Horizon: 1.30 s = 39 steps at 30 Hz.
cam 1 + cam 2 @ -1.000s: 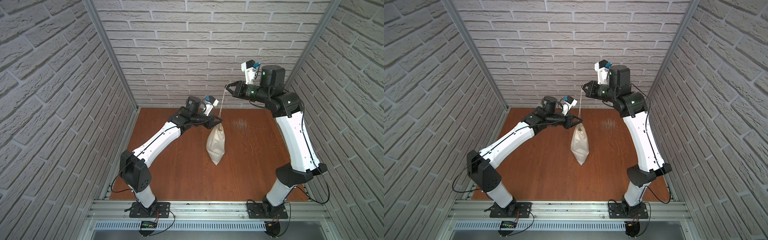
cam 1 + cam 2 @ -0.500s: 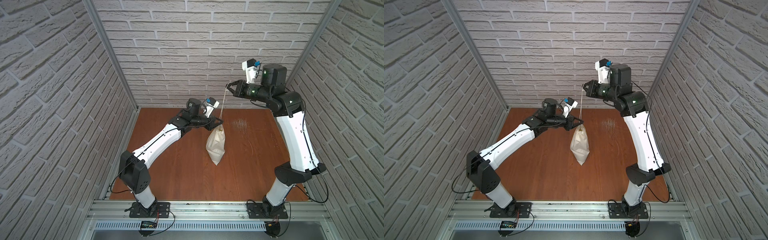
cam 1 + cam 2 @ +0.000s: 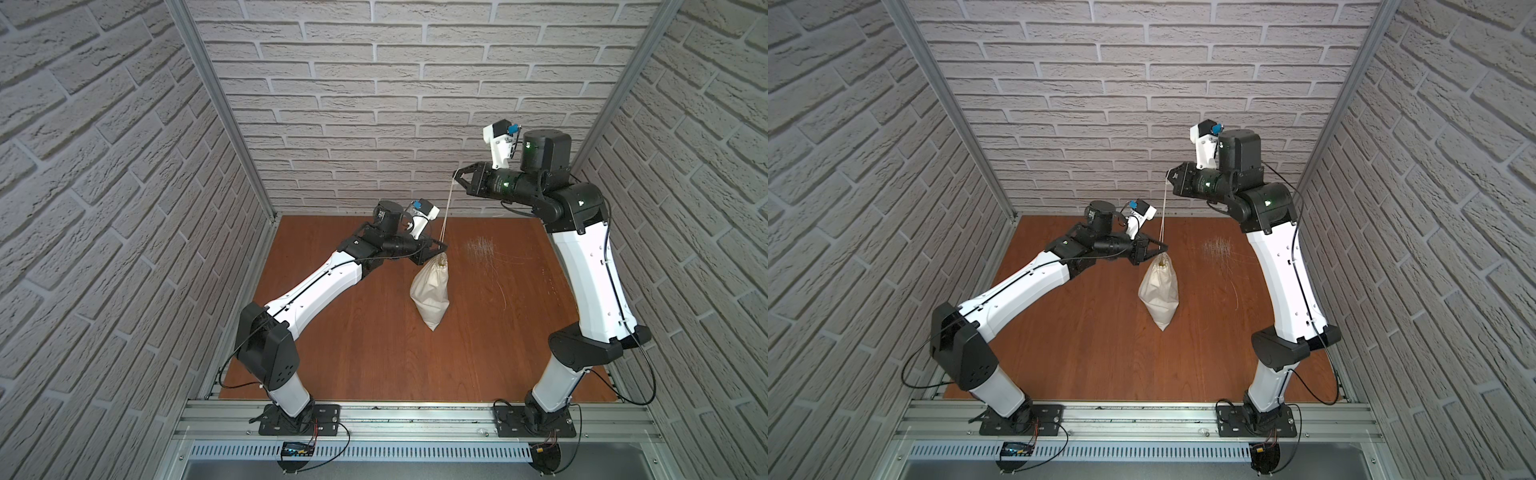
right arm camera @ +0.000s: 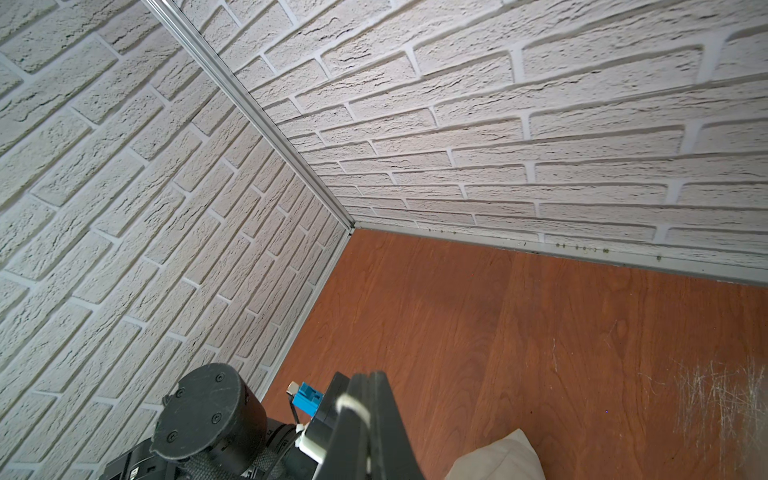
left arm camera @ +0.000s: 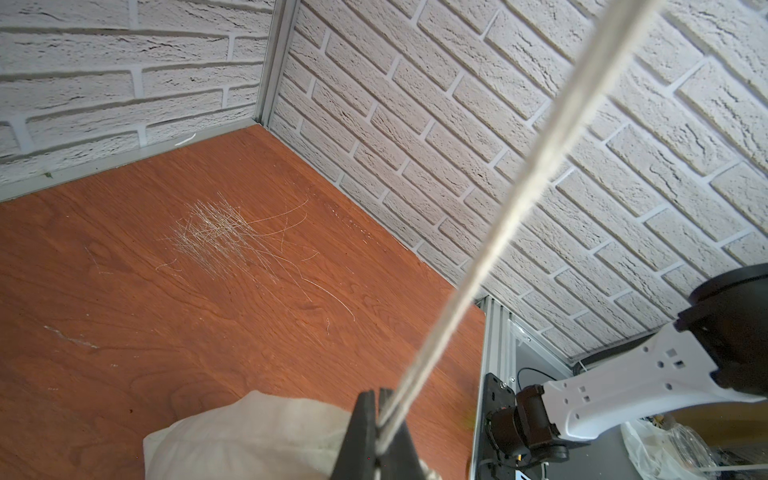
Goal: Close the soil bag
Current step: Frap the soil bag at the center of the board.
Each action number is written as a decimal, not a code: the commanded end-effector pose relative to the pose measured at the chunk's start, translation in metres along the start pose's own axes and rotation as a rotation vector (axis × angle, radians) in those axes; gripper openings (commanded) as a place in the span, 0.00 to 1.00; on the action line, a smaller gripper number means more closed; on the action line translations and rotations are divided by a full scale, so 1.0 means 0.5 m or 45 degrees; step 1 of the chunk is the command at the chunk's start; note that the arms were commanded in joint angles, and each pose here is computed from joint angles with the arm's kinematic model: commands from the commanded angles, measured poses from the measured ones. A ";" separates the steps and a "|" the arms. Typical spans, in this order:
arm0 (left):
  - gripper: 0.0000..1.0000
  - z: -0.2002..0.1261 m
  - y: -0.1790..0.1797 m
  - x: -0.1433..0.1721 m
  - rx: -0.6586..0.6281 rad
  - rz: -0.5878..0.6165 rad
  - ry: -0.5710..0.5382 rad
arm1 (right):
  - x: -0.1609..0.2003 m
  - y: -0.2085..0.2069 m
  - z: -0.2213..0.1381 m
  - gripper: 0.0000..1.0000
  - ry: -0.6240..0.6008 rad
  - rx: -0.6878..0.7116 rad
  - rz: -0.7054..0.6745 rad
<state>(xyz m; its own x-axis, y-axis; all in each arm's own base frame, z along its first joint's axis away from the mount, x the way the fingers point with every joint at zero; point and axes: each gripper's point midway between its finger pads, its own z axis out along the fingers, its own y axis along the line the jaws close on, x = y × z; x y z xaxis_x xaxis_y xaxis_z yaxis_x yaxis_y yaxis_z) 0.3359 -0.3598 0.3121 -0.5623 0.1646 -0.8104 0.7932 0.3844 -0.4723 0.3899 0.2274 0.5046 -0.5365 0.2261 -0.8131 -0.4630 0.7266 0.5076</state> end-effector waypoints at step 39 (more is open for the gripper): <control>0.00 -0.048 0.022 0.112 -0.145 -0.213 0.255 | 0.298 -0.293 0.130 0.03 0.169 0.431 -0.074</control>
<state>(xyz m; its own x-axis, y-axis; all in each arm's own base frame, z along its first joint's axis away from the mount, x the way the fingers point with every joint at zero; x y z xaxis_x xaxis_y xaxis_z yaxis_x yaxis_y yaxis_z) 0.3084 -0.3257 0.2432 -0.7507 0.2896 -0.5938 0.6399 0.5420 -0.5447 0.4231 0.1947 0.2802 -0.6562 0.0884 -0.7494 -0.2315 0.9217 0.3114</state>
